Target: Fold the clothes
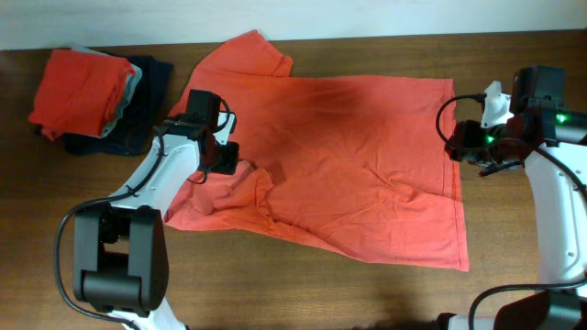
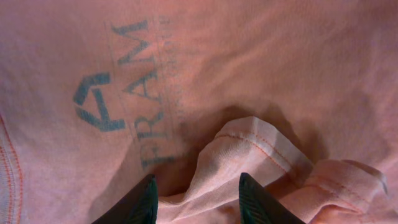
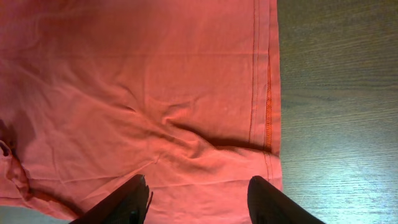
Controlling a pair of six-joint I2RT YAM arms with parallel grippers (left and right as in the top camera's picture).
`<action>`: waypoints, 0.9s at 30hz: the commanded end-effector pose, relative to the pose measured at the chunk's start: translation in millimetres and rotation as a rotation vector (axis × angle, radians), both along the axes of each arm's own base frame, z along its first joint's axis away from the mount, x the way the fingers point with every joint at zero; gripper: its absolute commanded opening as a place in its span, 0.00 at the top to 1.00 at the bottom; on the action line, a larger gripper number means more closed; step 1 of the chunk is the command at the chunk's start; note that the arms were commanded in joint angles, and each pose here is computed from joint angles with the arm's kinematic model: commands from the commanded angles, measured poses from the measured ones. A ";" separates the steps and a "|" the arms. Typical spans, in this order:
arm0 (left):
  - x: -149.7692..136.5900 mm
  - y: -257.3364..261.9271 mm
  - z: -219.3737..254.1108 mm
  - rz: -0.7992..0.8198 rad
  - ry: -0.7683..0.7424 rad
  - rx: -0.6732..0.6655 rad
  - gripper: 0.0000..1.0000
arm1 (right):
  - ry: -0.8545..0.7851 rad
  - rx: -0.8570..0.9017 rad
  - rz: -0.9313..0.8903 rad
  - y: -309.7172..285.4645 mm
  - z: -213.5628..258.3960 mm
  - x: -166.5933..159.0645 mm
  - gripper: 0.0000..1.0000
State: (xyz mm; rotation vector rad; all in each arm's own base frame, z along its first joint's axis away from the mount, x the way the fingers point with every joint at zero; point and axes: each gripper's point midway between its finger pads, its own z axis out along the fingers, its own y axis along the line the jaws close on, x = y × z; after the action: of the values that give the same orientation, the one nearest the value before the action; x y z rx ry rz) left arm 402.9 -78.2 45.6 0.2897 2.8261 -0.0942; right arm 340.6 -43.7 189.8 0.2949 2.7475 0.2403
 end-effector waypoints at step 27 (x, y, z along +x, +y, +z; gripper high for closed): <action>12.2 8.1 -6.3 -0.012 0.022 0.040 0.99 | -0.008 0.007 0.008 0.7 3.8 1.3 0.43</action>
State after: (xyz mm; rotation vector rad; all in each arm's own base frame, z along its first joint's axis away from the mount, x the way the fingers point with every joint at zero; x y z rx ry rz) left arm 402.4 -73.7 26.7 0.3243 2.8853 -0.0694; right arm 339.0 -43.3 189.2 0.2962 2.7544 0.2420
